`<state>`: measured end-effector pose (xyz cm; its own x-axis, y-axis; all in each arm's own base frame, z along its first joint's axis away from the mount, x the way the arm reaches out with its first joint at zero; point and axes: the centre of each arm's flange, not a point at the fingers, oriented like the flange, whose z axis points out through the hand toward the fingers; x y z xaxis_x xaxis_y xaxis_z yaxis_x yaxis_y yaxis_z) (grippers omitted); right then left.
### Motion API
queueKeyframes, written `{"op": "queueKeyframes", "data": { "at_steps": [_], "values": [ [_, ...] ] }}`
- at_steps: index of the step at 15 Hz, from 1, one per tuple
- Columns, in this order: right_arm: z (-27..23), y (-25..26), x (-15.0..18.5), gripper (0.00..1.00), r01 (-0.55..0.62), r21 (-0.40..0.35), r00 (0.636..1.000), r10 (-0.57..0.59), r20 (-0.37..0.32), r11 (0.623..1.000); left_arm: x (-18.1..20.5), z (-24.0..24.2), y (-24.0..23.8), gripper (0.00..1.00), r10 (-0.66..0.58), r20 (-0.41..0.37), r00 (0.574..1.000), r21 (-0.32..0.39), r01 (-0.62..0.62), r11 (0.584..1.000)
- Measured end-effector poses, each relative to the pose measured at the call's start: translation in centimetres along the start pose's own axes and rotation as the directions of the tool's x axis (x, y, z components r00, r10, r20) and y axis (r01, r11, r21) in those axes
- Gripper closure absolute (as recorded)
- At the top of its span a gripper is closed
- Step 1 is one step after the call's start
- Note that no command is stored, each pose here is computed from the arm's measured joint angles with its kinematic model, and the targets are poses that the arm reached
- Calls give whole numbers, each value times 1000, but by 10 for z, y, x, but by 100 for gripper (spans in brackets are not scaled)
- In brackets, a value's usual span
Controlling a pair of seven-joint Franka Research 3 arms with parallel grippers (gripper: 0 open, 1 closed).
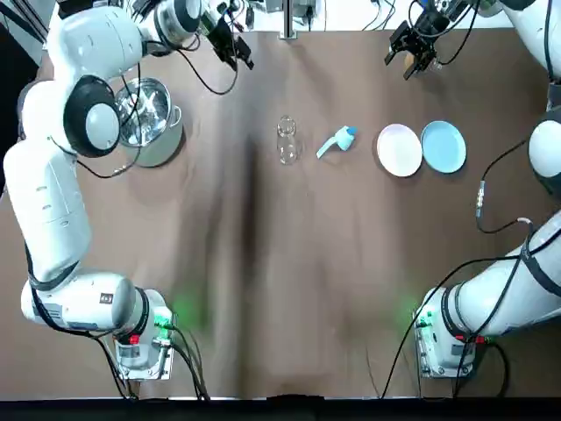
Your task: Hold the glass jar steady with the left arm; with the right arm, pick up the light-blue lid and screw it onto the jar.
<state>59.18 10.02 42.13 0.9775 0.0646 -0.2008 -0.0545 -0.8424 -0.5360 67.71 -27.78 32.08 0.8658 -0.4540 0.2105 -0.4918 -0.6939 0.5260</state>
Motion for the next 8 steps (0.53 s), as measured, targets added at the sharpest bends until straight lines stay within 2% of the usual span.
{"op": "queueKeyframes", "data": {
  "at_steps": [2,4,6,8],
  "values": [
    [19,6,8,0,78,50,997,-78,14,996,2,20,7,0,191,-46,981,-93,-194,977],
    [38,13,17,0,162,87,986,-164,17,983,4,30,8,0,323,-152,934,-160,-346,925],
    [56,22,26,0,233,113,971,-237,17,966,1,44,0,0,431,-252,866,-192,-482,855],
    [72,30,35,0,295,138,954,-300,16,945,-4,63,-11,0,544,-350,763,-180,-624,760]
  ]
}}
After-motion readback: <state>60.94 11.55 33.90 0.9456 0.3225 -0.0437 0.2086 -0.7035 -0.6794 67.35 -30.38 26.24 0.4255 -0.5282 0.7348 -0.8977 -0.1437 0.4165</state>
